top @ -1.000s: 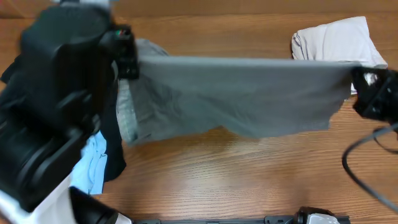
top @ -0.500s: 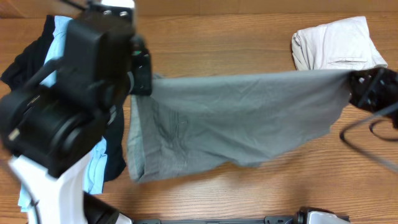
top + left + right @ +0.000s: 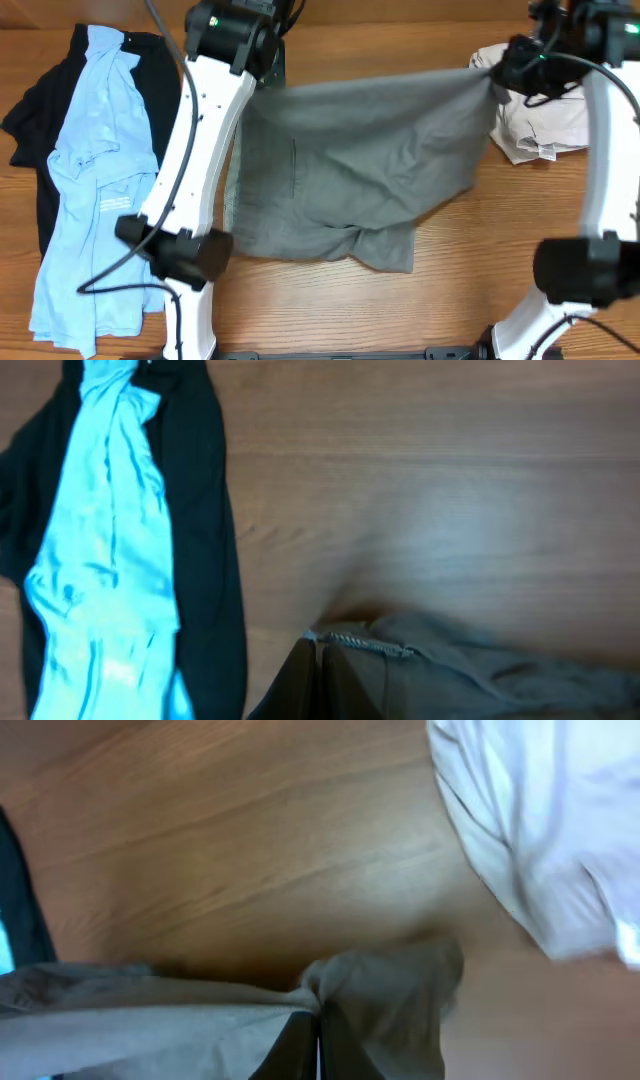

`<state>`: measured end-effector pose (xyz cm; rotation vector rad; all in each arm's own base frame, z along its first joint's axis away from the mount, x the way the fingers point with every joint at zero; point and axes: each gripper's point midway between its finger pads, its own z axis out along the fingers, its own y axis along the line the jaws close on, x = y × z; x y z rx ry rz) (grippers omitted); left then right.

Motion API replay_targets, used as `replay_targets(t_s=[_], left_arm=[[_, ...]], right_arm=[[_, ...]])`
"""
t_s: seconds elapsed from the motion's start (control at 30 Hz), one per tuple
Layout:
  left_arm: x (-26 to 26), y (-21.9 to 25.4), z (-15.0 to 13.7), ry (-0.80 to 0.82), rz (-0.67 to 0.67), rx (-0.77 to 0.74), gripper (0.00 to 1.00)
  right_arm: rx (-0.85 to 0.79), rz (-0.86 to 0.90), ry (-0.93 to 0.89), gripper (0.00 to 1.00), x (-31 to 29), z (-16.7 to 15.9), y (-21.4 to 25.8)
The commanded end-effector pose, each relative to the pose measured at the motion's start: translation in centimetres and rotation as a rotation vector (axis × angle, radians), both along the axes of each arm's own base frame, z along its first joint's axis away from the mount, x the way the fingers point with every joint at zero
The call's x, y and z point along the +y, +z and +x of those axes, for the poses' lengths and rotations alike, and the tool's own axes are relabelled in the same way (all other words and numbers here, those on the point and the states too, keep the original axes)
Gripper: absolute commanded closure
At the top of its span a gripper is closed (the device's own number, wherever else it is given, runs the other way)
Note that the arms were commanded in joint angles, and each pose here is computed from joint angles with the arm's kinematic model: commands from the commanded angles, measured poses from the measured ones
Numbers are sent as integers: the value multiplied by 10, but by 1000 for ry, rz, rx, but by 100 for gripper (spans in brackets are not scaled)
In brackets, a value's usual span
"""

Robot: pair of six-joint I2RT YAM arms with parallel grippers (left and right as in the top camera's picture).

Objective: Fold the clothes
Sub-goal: 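Lay the grey trousers flat on the table with both grippers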

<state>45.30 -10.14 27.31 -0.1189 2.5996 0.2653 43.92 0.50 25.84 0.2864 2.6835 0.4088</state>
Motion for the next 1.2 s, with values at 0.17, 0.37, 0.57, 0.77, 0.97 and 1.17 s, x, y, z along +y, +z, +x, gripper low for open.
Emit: replay_targets(t_s=[0.17,0.37,0.57,0.77,0.97,1.17], left_arm=[[17,-39,101,110,-55,-197,26],[10,-26,97,67,-140,-191,0],[4,-52,58,-7,-165,19,0],[9,-97,22,-11,-128,239,0],[21,-166,16,-18,-100,350,4],[18,-196,26,-143,-132,345,8]], right_arm=[[-157,-2,81,29,28,95,-50],[-164,-2,92,0,34,91,-37],[-21,-23,71,0,25,64,-57],[95,-43,77,0,22,43,-85],[172,-41,89,1,23,30,-118],[168,-41,88,2,23,31,-121]])
